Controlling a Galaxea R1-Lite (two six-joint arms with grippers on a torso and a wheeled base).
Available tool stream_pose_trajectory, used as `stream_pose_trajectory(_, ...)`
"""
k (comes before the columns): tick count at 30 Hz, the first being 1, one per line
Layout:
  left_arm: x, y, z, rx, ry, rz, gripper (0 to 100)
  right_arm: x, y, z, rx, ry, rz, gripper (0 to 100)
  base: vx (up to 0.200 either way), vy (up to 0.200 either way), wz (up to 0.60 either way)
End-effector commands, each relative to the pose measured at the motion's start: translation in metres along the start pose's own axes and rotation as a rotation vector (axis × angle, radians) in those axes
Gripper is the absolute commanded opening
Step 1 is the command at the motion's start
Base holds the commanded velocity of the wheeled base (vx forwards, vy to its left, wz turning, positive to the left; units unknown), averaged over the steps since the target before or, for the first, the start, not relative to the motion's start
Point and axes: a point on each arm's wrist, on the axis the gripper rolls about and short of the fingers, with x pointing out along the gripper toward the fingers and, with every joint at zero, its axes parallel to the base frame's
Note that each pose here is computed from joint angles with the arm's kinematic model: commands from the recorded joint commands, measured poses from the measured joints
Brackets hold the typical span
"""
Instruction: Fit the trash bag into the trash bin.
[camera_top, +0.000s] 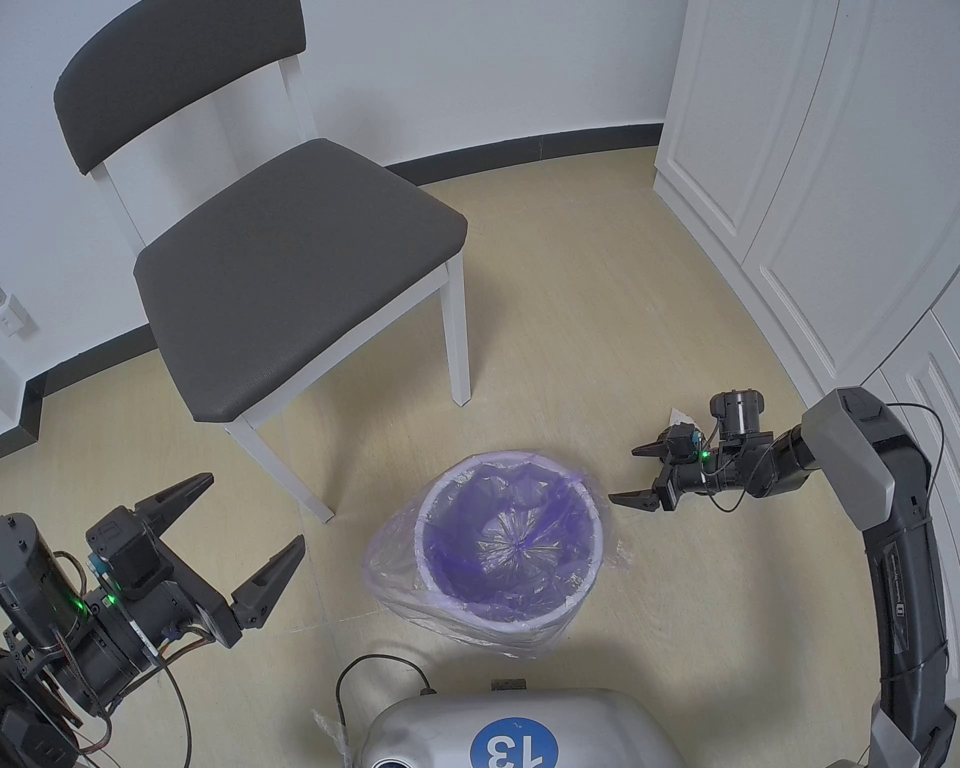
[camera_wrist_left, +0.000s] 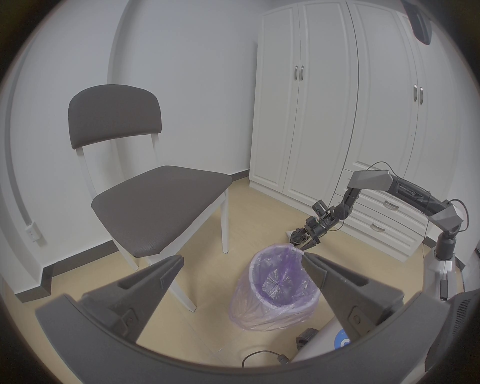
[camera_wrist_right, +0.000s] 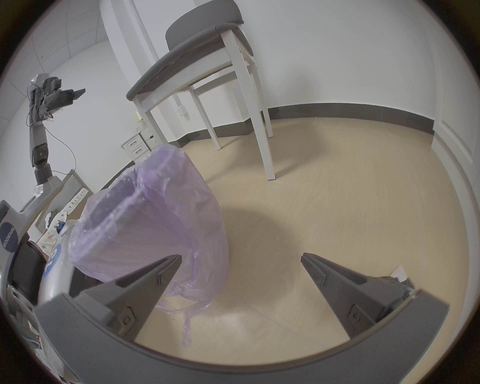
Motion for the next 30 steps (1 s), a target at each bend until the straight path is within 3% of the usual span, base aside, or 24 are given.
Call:
stream_pose_trajectory(1, 0.000, 0.000, 0.000, 0.000, -0.001, -0.001, 100, -0.031, 0.000, 0.031, -0.019, -0.034, -0.038, 100, 0.000, 0.000, 0.00)
stream_pose_trajectory(7, -0.002, -0.001, 0.002, 0.000, -0.016, -0.018, 100, -0.055, 0.015, 0.065, 0.037, -0.058, -0.104, 100, 0.000, 0.000, 0.00)
stream_pose_trajectory(8, -0.002, -0.003, 0.002, 0.001, -0.021, -0.044, 100, -0.062, 0.028, 0.087, 0.078, -0.033, -0.256, 100, 0.000, 0.000, 0.00)
stream_pose_trajectory(9, -0.002, -0.003, 0.002, 0.001, -0.021, -0.044, 100, -0.062, 0.029, 0.089, 0.080, -0.033, -0.266, 100, 0.000, 0.000, 0.00)
stream_pose_trajectory(10, -0.002, -0.003, 0.002, 0.001, -0.022, -0.047, 100, -0.061, 0.040, 0.104, 0.106, -0.031, -0.384, 100, 0.000, 0.000, 0.00)
stream_pose_trajectory(11, -0.002, -0.003, 0.002, 0.001, -0.020, -0.047, 100, -0.060, 0.045, 0.112, 0.119, -0.047, -0.443, 100, 0.000, 0.000, 0.00)
stream_pose_trajectory(15, -0.002, -0.003, 0.002, 0.000, -0.020, -0.049, 100, -0.064, 0.062, 0.134, 0.138, -0.156, -0.566, 100, 0.000, 0.000, 0.00)
stream_pose_trajectory(19, -0.004, -0.009, -0.002, -0.026, -0.007, -0.112, 100, -0.073, 0.075, 0.140, 0.127, -0.221, -0.572, 100, 0.000, 0.000, 0.00)
stream_pose_trajectory(20, -0.005, -0.014, -0.003, -0.052, -0.007, -0.174, 100, -0.080, 0.080, 0.140, 0.111, -0.257, -0.581, 100, 0.000, 0.000, 0.00)
stream_pose_trajectory(24, -0.006, -0.014, 0.001, -0.082, -0.026, -0.197, 100, -0.087, 0.087, 0.138, 0.072, -0.345, -0.625, 100, 0.000, 0.000, 0.00)
stream_pose_trajectory(28, -0.008, -0.013, 0.005, -0.089, -0.053, -0.194, 100, -0.089, 0.086, 0.136, 0.070, -0.378, -0.722, 100, 0.000, 0.000, 0.00)
stream_pose_trajectory(30, -0.010, -0.013, 0.008, -0.086, -0.068, -0.193, 100, -0.093, 0.087, 0.138, 0.081, -0.432, -0.848, 100, 0.000, 0.000, 0.00)
